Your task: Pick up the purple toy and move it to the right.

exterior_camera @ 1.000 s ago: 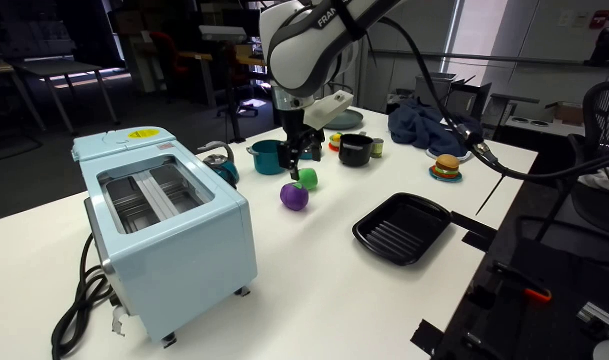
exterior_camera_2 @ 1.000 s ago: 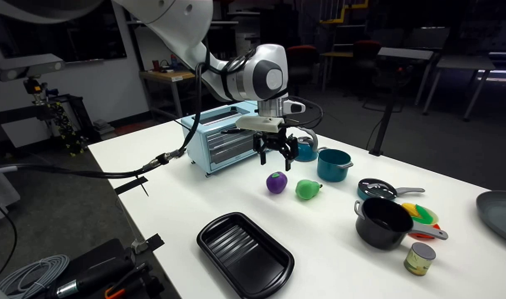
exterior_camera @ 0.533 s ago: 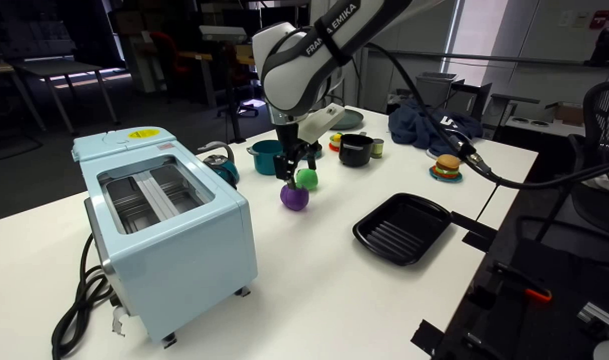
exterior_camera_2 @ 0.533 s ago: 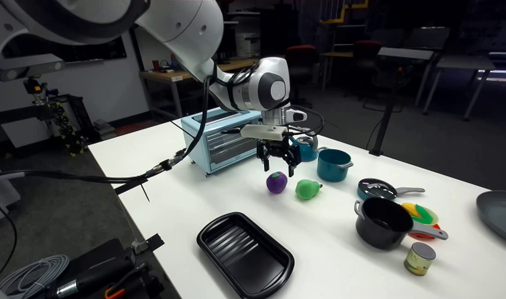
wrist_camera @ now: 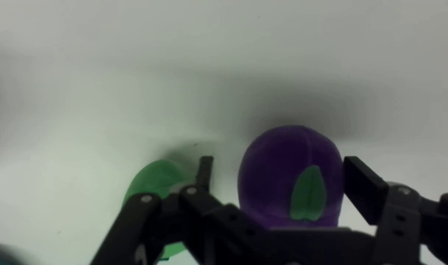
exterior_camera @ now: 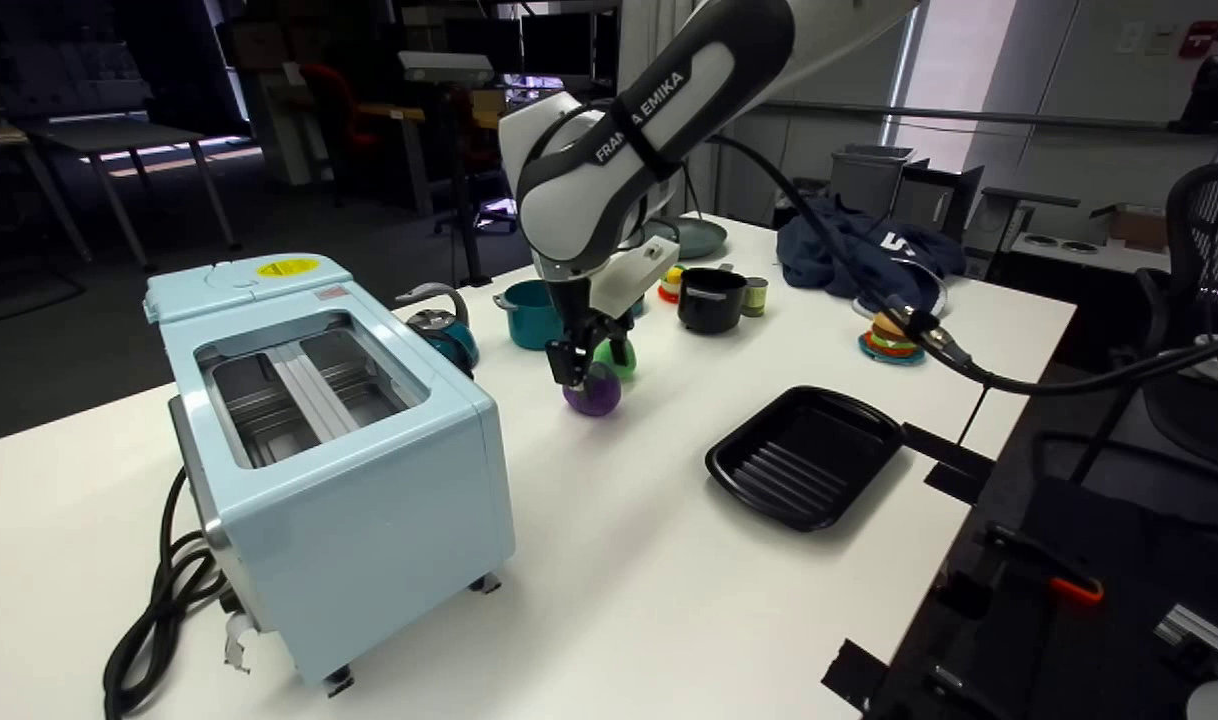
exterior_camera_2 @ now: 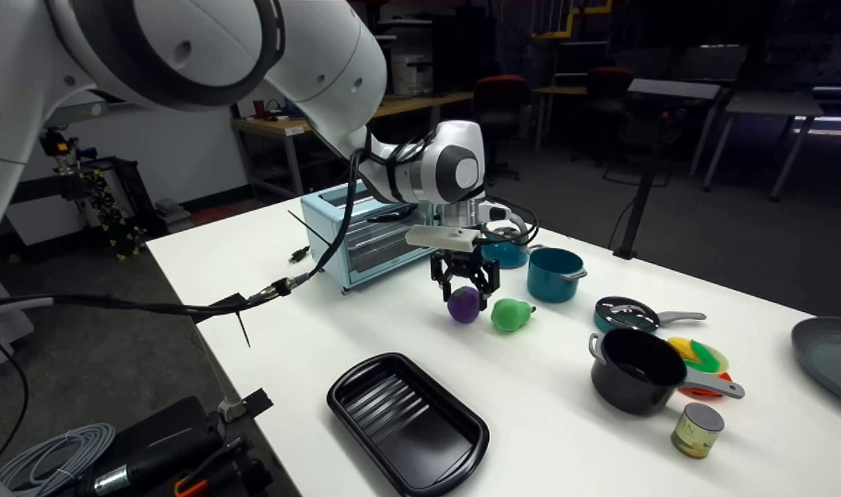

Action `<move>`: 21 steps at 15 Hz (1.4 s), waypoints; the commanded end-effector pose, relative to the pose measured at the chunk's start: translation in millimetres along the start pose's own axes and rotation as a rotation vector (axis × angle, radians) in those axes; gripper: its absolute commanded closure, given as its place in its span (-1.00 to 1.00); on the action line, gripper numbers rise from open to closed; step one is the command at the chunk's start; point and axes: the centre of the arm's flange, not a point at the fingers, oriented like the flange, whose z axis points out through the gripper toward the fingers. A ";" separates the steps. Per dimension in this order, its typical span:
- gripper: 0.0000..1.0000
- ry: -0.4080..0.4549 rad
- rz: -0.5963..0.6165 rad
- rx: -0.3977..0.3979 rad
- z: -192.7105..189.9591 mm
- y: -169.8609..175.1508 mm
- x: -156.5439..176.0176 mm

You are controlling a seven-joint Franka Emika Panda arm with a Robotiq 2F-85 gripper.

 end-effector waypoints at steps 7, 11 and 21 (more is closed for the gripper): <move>0.70 0.034 0.040 0.004 -32.6 6.3 -1.8; 0.92 0.107 0.109 -0.001 -94.4 38.9 -16.3; 0.89 0.181 0.485 -0.044 -178.2 174.5 -72.3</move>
